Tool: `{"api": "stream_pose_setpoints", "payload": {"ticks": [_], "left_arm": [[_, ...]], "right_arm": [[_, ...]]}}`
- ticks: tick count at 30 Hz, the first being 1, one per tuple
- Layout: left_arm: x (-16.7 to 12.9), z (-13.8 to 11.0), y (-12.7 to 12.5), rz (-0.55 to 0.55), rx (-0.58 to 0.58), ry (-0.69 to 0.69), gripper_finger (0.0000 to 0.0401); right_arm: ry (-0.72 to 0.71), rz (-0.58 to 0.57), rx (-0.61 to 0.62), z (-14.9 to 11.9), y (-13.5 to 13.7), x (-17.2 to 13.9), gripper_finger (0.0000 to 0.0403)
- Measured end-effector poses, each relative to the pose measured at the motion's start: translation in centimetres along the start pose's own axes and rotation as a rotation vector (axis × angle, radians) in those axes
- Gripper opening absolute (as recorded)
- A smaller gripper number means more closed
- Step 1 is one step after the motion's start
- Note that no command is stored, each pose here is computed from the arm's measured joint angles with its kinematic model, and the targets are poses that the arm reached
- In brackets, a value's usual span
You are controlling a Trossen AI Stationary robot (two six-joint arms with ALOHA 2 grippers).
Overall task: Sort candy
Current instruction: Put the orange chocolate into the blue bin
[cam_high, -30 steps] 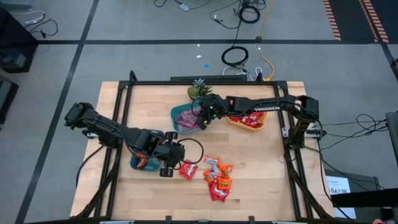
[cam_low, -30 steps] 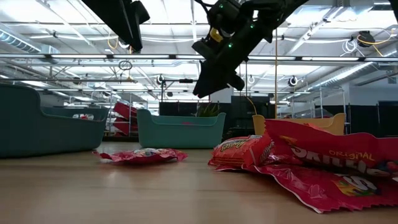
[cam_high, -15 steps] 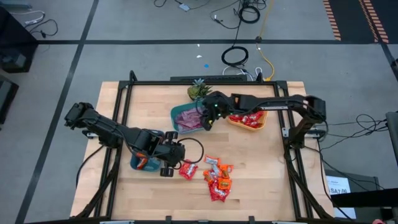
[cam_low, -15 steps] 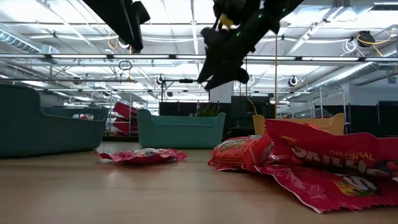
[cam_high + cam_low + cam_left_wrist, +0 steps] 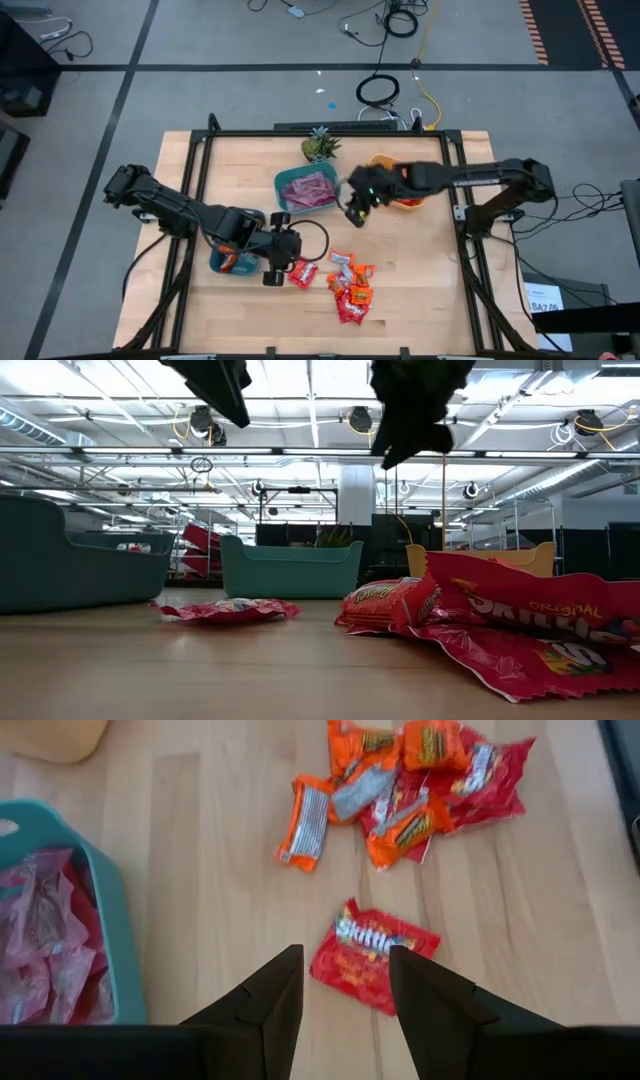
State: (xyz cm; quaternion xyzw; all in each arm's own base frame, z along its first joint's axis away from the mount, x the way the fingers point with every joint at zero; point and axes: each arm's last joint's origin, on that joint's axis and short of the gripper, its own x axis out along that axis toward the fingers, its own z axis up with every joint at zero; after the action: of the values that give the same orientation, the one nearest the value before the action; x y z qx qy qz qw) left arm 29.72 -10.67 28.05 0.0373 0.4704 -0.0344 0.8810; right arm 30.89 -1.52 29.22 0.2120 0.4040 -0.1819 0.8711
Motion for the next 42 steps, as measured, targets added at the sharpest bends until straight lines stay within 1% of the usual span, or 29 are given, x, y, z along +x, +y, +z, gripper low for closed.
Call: {"api": "stream_pose_setpoints", "payload": {"ticks": [2, 7, 10, 13, 16, 18, 21, 23, 27, 29, 32, 34, 38, 42], "left_arm": [[0.0, 0.1, 0.0, -0.002, -0.002, -0.01, 0.016], [0.0, 0.3, -0.1, -0.006, -0.005, -0.029, 0.016], [0.0, 0.4, -0.1, -0.008, -0.008, -0.04, 0.016], [0.0, 0.6, -0.1, -0.017, -0.072, -0.055, 0.016], [0.0, 0.5, -0.1, -0.017, -0.09, -0.05, 0.016], [0.0, 0.5, -0.1, -0.016, -0.096, -0.05, 0.016], [0.0, 0.5, 0.2, 0.004, -0.147, -0.052, 0.0163], [0.1, 0.5, 0.6, 0.012, -0.183, -0.045, 0.0175], [0.2, 0.5, 1.5, 0.034, -0.245, -0.026, 0.022], [0.3, 0.6, 1.9, 0.039, -0.289, -0.038, 0.0246], [0.3, 1.0, 2.3, 0.04, -0.315, -0.07, 0.0274], [0.3, 1.2, 2.3, 0.038, -0.308, -0.088, 0.0281], [0.3, 1.3, 2.3, 0.036, -0.314, -0.104, 0.0283], [0.2, 2.0, 2.3, 0.023, -0.348, -0.171, 0.0283]], "right_arm": [[-0.007, -0.021, -0.009, -1.3, 0.9, -0.5, 0.0162], [-0.012, 0.01, 0.028, -5.5, 2.5, -1.6, 0.0162], [-0.007, 0.038, 0.081, -8.3, 3.1, -2.2, 0.0162], [-0.012, 0.075, 0.147, -10.9, 3.5, -2.7, 0.0162], [-0.017, 0.099, 0.217, -13.1, 4.0, -2.9, 0.0162], [-0.018, 0.099, 0.243, -14.3, 4.4, -3.0, 0.0162], [-0.034, 0.105, 0.252, -15.5, 5.2, -3.4, 0.0162], [-0.053, 0.109, 0.259, -16.1, 5.6, -3.7, 0.0162], [-0.085, 0.118, 0.269, -17.1, 6.2, -4.4, 0.0162], [-0.088, 0.126, 0.267, -17.5, 6.4, -4.7, 0.0162], [-0.078, 0.139, 0.251, -18.2, 6.7, -5.0, 0.0162], [-0.068, 0.148, 0.228, -18.7, 6.9, -5.3, 0.0162], [-0.033, 0.144, 0.162, -20.0, 6.9, -5.9, 0.0162], [-0.009, 0.158, 0.111, -21.2, 7.3, -6.4, 0.0162]]}}
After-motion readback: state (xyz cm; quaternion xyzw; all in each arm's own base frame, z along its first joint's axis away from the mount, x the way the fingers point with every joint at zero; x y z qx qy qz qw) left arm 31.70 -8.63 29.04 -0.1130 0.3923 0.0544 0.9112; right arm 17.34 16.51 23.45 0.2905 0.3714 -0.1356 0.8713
